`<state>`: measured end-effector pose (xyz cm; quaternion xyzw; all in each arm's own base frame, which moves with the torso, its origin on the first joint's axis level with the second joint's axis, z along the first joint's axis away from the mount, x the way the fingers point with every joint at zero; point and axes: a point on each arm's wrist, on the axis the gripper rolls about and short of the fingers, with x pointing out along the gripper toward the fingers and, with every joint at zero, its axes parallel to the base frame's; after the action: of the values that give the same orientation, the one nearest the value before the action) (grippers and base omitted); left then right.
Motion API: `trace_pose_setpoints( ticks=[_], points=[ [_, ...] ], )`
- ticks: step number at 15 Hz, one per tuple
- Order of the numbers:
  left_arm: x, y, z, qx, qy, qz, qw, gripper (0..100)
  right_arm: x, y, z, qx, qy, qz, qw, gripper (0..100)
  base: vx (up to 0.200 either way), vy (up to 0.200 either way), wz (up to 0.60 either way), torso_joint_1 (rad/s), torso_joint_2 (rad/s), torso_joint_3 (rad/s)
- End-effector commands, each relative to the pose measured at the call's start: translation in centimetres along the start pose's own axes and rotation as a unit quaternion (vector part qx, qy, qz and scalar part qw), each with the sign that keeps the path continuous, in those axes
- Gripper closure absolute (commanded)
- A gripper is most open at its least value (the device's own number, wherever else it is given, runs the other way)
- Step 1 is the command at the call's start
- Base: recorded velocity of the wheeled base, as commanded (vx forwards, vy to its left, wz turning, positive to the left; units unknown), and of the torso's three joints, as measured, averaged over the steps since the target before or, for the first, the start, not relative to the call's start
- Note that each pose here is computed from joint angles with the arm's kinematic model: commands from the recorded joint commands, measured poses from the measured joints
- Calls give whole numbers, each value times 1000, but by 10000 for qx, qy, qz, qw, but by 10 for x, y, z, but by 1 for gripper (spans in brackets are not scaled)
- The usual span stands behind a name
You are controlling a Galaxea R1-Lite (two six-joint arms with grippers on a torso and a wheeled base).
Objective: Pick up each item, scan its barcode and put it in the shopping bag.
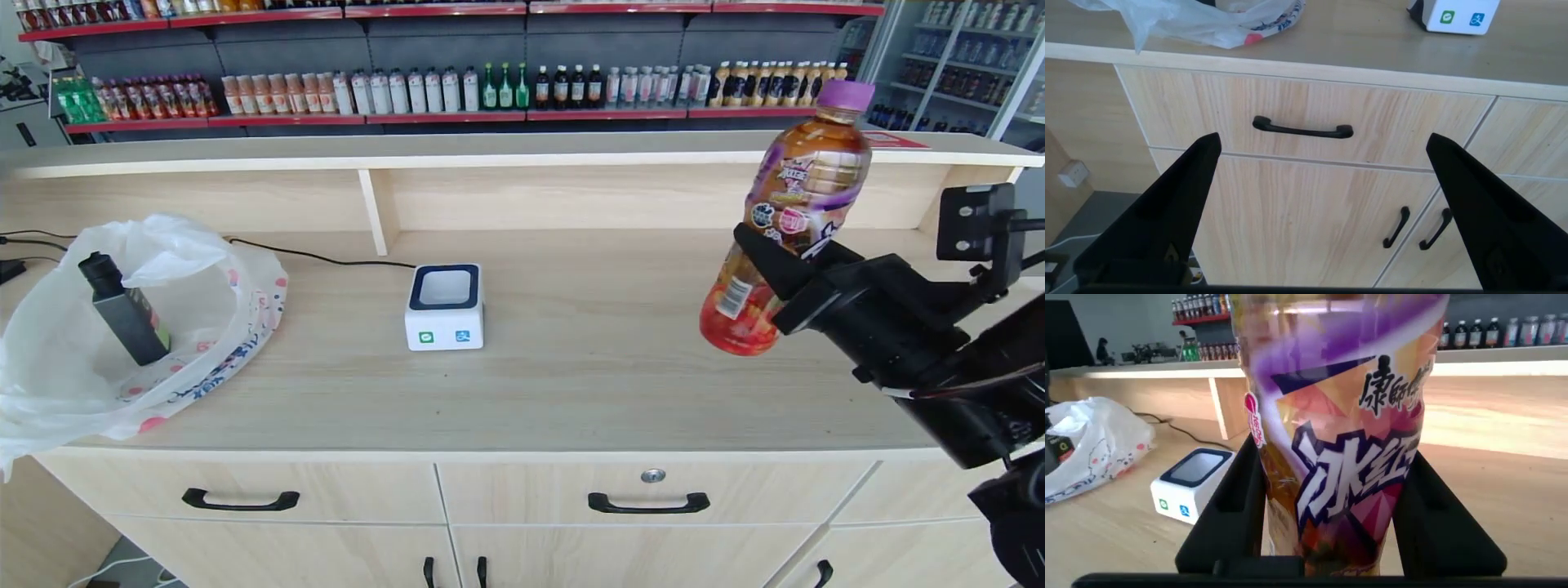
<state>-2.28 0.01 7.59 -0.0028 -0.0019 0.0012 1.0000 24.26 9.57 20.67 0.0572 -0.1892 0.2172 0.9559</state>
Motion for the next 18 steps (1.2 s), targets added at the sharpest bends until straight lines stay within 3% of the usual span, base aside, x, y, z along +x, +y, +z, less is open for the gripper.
trace_pose_setpoints(
  ticks=[1,5,8,18],
  points=[
    [0,0,0,-3,4,4,10000,0,1,-26,-3,-164,35,-441,9989,100,0,0,0,0,0,0],
    [0,0,0,-3,4,4,10000,0,2,-25,-7,-153,89,-423,9989,100,-150,0,0,7,2,-2],
    [0,0,0,-3,-12,4,10000,0,4,-26,-11,-128,150,-421,9989,100,0,0,0,0,0,0],
    [0,0,1,-49,-19,11,10000,0,18,-27,-4,-142,-125,-400,9990,100,0,200,0,5,0,2]
  ],
)
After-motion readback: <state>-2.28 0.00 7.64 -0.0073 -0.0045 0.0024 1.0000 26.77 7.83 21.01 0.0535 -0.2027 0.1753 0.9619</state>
